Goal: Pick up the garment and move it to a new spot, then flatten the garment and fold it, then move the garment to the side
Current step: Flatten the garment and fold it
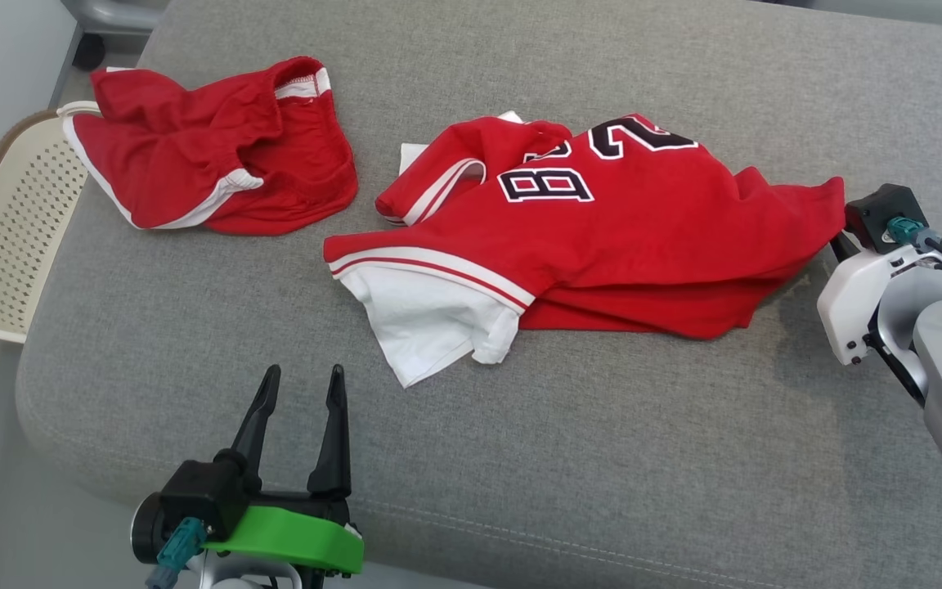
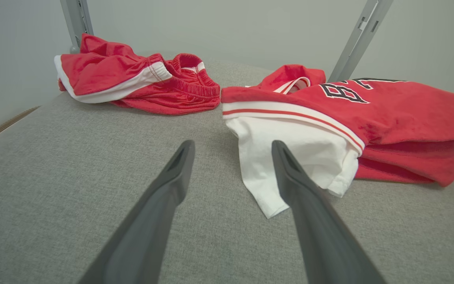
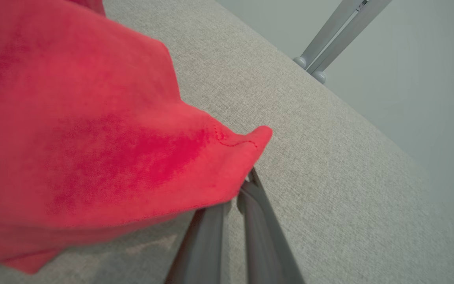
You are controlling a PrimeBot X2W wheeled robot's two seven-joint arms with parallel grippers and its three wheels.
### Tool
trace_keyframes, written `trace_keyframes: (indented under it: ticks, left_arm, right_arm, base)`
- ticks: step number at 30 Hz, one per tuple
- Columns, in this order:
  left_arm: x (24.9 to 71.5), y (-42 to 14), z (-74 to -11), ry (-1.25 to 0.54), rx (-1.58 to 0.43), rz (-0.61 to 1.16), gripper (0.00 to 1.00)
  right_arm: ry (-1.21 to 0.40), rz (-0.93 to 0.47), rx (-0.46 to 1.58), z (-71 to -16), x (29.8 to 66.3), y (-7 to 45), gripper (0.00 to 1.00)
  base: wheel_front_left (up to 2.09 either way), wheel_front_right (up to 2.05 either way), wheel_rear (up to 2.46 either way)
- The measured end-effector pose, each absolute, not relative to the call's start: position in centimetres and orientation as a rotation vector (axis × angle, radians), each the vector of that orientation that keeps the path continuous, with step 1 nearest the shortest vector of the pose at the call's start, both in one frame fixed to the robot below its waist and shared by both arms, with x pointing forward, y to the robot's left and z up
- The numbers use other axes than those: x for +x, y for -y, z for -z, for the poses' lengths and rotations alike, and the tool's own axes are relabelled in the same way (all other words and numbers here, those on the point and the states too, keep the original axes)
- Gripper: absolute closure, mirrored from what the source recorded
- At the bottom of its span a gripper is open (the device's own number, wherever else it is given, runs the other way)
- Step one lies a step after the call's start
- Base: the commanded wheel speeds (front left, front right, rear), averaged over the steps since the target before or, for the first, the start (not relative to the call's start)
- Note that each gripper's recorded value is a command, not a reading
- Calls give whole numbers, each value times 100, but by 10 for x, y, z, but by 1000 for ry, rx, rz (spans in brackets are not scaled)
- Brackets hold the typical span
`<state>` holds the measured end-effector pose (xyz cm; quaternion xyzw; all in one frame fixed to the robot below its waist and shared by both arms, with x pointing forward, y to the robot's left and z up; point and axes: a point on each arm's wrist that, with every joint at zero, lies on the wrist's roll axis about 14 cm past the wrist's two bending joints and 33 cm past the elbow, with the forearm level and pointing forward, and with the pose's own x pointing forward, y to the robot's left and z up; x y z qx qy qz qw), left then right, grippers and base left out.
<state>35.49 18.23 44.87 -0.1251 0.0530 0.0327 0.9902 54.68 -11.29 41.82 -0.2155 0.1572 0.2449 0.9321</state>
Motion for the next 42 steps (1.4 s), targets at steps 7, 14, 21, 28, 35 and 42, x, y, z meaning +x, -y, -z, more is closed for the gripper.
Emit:
trace_keyframes:
  ticks: [7, 14, 21, 28, 35, 42]
  left_arm:
    - [356, -178, -451, -98, -255, -50, 0]
    - [356, -173, -457, -80, -258, -29, 0]
    - [355, -166, -461, -69, -256, 0, 0]
    - [354, -162, -467, -53, -257, 16, 0]
    - [355, -157, -472, -38, -261, 36, 0]
    - [353, -152, -474, -33, -261, 53, 0]
  right_arm:
    - [-288, -481, -440, -430, 543, 124, 100]
    - [-305, -434, -410, -430, 524, 145, 100]
    - [-375, -371, -368, -423, 490, 173, 100]
    - [-469, -292, -297, -424, 446, 198, 100]
    - [-554, -224, -230, -422, 399, 207, 0]
    - [-579, -148, -159, -419, 372, 212, 0]
  base:
    - [0, 0, 0]
    - [0, 0, 0]
    - [0, 0, 0]
    - [0, 0, 0]
    - [0, 0, 0]
    - [0, 0, 0]
